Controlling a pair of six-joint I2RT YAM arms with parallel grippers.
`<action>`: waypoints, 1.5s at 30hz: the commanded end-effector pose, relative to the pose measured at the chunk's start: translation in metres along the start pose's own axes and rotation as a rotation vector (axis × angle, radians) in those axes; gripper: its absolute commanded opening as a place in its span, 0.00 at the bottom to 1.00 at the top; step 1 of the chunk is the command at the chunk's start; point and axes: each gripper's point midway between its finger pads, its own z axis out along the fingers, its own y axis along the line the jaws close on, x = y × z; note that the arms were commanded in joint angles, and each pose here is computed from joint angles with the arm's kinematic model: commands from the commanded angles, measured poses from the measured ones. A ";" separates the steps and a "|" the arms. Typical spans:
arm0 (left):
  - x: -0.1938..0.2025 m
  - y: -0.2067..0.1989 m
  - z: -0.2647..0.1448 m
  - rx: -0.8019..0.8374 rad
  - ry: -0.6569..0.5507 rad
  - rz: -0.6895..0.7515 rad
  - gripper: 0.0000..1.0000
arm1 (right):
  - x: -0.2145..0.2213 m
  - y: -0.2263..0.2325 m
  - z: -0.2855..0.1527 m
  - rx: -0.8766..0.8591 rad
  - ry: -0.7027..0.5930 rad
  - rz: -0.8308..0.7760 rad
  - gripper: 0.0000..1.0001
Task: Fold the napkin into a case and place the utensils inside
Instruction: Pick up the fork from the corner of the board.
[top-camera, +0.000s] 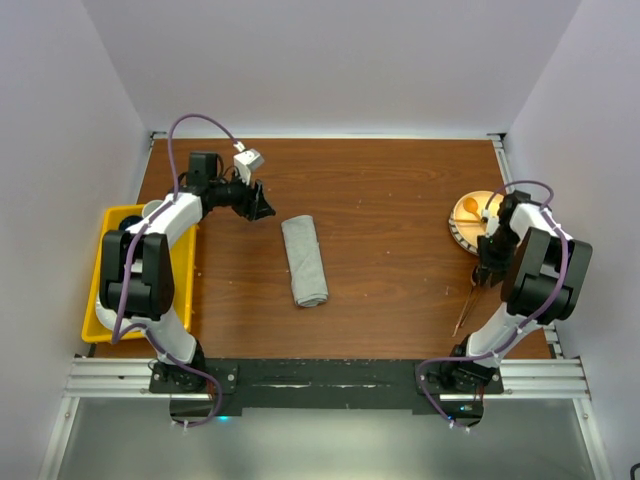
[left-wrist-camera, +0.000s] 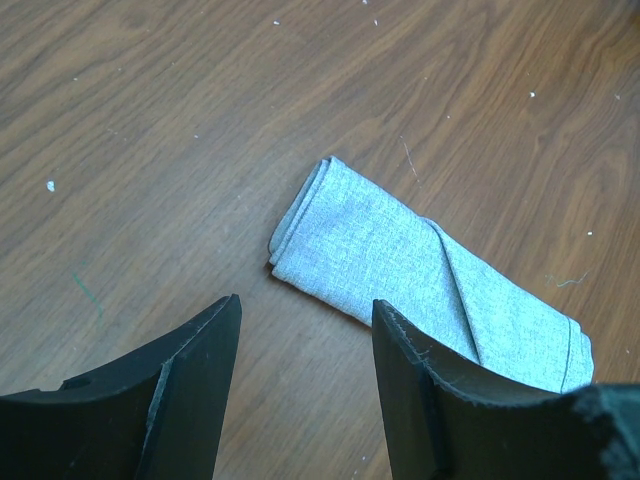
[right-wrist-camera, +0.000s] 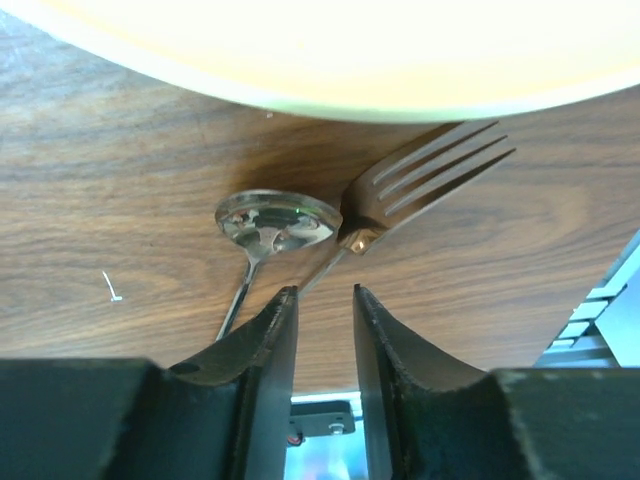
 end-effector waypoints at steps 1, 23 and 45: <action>-0.006 -0.003 -0.007 0.007 -0.011 0.002 0.60 | -0.001 0.000 0.011 -0.023 0.005 0.033 0.31; -0.020 -0.008 -0.017 -0.002 -0.026 0.032 0.60 | -0.001 -0.036 -0.050 -0.046 -0.035 0.188 0.00; -0.171 -0.059 -0.081 0.048 -0.377 -0.011 1.00 | -0.103 0.293 -0.301 -0.736 -0.994 -0.406 0.00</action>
